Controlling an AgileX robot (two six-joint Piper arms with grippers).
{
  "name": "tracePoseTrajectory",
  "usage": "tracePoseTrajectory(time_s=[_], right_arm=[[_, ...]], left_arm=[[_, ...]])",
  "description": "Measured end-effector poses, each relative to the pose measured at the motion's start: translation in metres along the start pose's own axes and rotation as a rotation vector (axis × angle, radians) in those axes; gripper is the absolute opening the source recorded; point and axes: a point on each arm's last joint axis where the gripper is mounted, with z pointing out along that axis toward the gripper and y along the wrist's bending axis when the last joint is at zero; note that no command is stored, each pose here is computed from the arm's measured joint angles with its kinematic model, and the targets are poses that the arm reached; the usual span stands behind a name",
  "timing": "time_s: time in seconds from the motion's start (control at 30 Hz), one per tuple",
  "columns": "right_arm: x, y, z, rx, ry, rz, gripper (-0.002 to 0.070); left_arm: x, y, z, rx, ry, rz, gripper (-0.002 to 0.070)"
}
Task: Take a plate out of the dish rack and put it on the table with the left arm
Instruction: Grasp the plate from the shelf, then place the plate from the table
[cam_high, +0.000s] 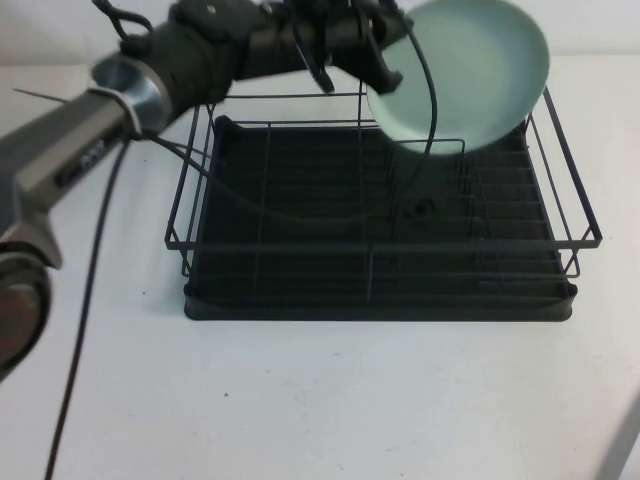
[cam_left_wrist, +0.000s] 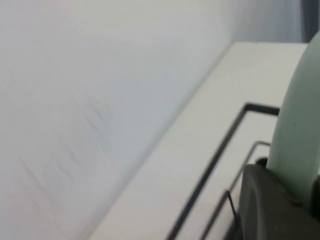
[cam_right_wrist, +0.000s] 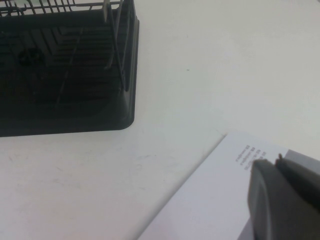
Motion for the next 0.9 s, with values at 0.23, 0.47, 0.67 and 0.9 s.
tracePoseTrajectory(time_s=[0.23,0.47,0.67,0.9], right_arm=[[0.0,0.0,0.0,0.0,0.0,0.0,-0.0021],[0.0,0.0,0.0,0.0,0.0,0.0,-0.002],[0.0,0.0,0.0,0.0,0.0,0.0,-0.002],[0.0,0.0,0.0,0.0,0.0,0.0,-0.002]], left_arm=[[-0.087,0.02,-0.069,-0.124,-0.136,0.063,0.0007],[-0.113,0.011,-0.113,0.01,-0.021,-0.059,0.0004],[-0.068,0.01,-0.134,0.261,0.329,-0.38,0.0004],[-0.025,0.002,-0.141,0.35,0.487,-0.635,0.0004]])
